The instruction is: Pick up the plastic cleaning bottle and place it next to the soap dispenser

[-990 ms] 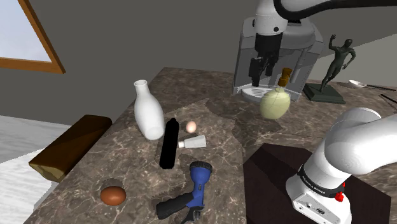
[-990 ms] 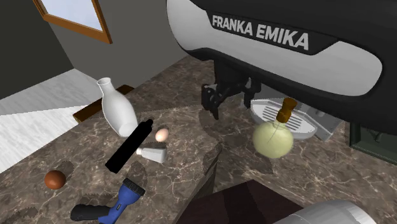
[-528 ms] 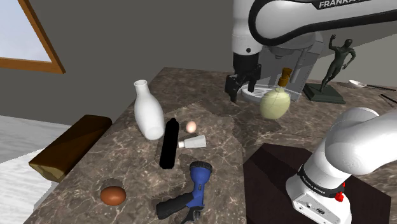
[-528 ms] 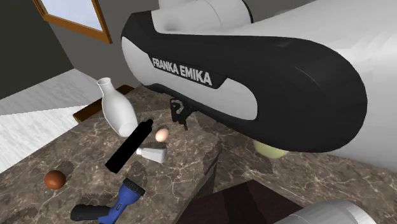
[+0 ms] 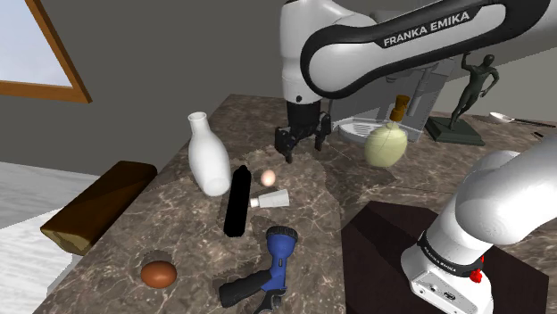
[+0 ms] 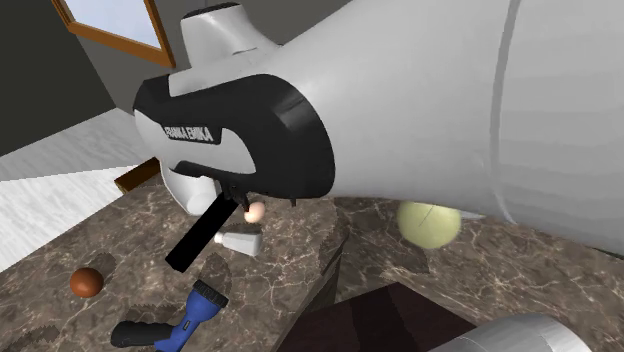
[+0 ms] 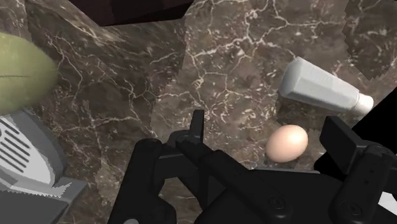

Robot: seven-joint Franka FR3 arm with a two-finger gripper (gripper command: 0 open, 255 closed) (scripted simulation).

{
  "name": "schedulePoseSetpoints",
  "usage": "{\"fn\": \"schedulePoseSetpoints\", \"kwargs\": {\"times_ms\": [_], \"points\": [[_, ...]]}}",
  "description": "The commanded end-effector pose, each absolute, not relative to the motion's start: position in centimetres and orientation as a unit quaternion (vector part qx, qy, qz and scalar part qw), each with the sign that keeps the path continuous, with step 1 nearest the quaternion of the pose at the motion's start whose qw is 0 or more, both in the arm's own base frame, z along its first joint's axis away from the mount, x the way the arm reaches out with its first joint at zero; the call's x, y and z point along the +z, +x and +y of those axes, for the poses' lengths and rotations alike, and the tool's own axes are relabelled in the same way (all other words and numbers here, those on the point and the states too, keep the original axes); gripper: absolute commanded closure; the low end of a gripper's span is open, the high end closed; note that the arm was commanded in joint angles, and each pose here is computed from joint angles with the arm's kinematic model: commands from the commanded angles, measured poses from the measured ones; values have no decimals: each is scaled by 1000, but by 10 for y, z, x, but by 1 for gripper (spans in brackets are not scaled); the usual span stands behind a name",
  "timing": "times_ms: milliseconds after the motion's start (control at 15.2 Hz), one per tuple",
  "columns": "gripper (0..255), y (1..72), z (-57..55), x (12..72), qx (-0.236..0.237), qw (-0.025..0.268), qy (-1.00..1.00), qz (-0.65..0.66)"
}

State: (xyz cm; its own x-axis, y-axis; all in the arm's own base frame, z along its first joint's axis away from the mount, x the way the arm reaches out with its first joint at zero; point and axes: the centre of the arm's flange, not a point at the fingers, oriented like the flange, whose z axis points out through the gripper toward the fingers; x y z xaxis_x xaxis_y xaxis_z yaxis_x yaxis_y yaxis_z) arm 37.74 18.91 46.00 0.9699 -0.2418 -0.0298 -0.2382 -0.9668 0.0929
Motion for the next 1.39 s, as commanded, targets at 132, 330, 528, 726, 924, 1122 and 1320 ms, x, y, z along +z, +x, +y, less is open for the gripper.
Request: {"fn": "schedulePoseSetpoints", "kwargs": {"times_ms": [132, 330, 528, 726, 924, 1122, 1320], "points": [[0, 399, 228, 436, -16, 40, 986, -159], [0, 419, 255, 418, -12, 37, 982, -187], [0, 441, 281, 400, -8, 34, 976, -214], [0, 465, 306, 382, -5, 31, 970, -241], [0, 485, 326, 368, -2, 28, 964, -263], [0, 485, 325, 352, -2, 28, 964, -263], [0, 485, 324, 336, -2, 28, 964, -263]]}}
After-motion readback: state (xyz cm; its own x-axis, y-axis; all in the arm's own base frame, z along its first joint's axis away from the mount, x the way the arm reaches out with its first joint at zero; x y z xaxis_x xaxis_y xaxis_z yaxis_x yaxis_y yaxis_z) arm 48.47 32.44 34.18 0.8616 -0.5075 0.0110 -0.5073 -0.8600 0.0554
